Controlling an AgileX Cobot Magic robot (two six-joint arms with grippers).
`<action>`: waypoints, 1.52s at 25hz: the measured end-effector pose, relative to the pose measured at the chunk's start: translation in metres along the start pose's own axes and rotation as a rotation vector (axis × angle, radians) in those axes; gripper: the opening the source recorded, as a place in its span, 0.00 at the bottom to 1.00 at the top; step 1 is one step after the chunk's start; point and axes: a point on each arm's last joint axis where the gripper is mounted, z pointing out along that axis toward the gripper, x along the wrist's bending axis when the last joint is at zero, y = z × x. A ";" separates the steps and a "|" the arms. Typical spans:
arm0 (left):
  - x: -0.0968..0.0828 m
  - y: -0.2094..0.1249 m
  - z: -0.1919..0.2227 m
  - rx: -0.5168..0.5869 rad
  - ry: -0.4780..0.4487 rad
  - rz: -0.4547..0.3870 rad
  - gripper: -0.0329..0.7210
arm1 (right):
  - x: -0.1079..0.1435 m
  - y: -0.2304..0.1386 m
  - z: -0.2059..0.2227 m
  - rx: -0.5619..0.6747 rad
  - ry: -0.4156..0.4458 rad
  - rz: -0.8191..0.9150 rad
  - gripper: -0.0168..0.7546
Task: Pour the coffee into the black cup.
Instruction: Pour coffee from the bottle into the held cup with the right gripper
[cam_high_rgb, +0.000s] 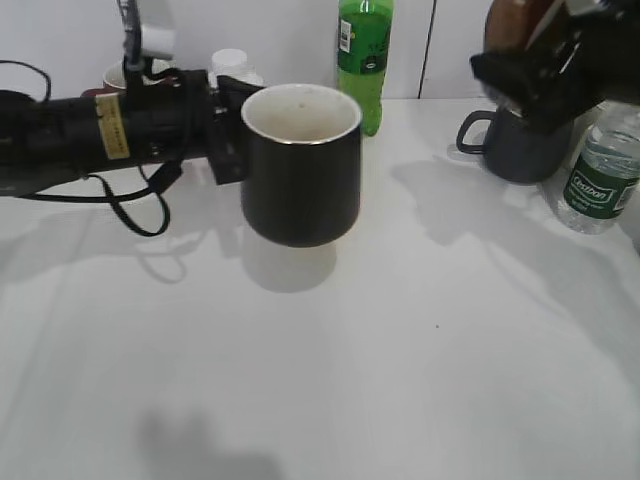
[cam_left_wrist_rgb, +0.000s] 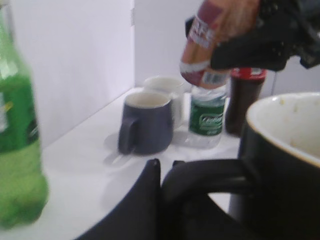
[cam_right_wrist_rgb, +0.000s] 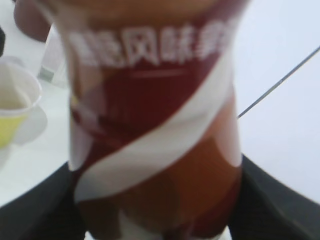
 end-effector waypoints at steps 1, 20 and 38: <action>-0.003 0.003 0.006 -0.008 -0.015 0.010 0.09 | 0.000 0.005 -0.005 0.000 -0.004 -0.033 0.72; -0.048 0.031 0.083 -0.097 -0.164 0.062 0.09 | 0.003 0.025 -0.026 0.001 0.000 -0.515 0.72; -0.057 0.020 0.095 -0.017 -0.139 0.056 0.09 | 0.003 0.025 -0.026 0.001 0.001 -0.909 0.72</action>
